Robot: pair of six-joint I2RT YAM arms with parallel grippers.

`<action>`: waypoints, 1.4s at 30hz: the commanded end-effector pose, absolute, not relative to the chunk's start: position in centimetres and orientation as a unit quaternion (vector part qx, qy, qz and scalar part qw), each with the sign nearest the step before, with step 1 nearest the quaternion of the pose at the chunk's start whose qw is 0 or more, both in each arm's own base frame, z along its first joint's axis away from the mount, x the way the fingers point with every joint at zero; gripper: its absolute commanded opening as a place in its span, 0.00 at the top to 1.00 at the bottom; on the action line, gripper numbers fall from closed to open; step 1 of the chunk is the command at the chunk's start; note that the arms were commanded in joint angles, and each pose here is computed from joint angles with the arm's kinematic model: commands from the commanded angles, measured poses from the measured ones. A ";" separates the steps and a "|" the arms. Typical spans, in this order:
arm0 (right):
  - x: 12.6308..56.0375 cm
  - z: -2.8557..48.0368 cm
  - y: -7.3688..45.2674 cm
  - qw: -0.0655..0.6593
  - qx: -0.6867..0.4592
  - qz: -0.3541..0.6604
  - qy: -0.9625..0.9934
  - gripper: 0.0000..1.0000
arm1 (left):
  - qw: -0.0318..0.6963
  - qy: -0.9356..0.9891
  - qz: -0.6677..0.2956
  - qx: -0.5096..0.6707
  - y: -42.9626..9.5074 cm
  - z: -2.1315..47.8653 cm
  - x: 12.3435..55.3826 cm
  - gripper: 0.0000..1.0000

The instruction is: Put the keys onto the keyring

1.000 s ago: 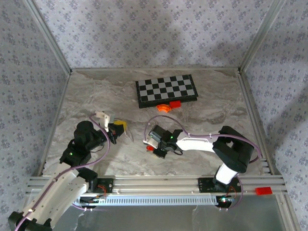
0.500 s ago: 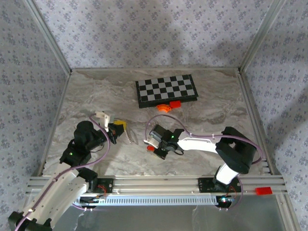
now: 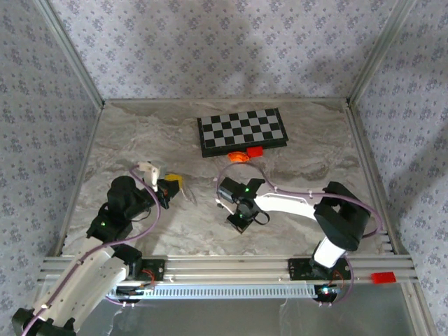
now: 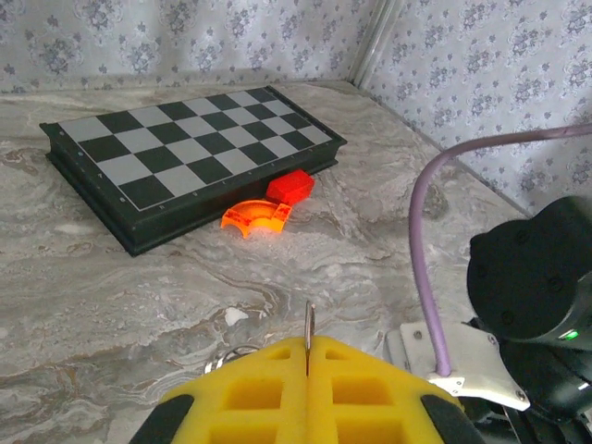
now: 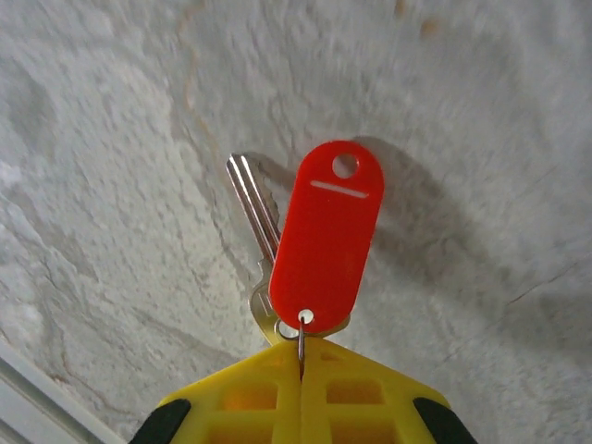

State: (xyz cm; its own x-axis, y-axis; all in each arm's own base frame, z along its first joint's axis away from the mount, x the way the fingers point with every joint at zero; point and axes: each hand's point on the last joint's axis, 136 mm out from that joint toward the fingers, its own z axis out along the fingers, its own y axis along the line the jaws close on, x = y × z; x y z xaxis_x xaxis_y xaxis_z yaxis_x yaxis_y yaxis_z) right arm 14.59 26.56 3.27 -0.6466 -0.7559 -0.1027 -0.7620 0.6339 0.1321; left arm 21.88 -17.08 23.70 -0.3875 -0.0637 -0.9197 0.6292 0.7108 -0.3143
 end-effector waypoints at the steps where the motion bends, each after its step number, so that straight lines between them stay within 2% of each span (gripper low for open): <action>1: 12.6 2.7 25.3 -0.046 -0.404 0.066 0.911 1.00 | 0.558 0.737 -0.329 0.194 -16.9 26.2 21.8 1.00; 10: 12.2 1.4 24.8 -0.070 -0.402 0.051 0.911 1.00 | 0.565 0.732 -0.329 0.193 -16.8 26.1 21.8 1.00; 15: 12.9 2.3 25.3 -0.039 -0.394 0.060 0.916 0.90 | 0.565 0.729 -0.334 0.195 -17.0 26.3 21.8 1.00; 23: 13.2 4.3 25.7 0.043 -0.348 0.128 0.928 0.63 | 0.565 0.722 -0.347 0.199 -17.3 26.4 21.4 1.00; 30: 12.6 4.4 25.5 0.095 -0.289 0.220 0.927 0.62 | 0.565 0.715 -0.358 0.202 -17.5 26.7 21.1 1.00; 33: 12.1 5.3 26.0 0.143 -0.302 0.256 0.907 0.63 | 0.566 0.714 -0.360 0.201 -17.5 26.8 20.9 1.00; 38: 11.9 5.8 25.9 0.201 -0.328 0.254 0.887 0.61 | 0.568 0.710 -0.365 0.201 -17.5 27.0 20.8 1.00; 42: 12.0 5.0 25.8 0.222 -0.344 0.220 0.885 0.52 | 0.571 0.706 -0.368 0.201 -17.4 27.2 20.6 1.00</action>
State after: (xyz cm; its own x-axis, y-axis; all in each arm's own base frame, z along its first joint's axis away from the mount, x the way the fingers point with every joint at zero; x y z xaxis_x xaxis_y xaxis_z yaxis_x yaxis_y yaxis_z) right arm 11.07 25.73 5.24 -0.6937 -0.5187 -0.4997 -0.7013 0.6444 0.3048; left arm 21.15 -17.10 25.29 -0.3237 -0.1014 -0.9407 0.6643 0.6836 -0.3023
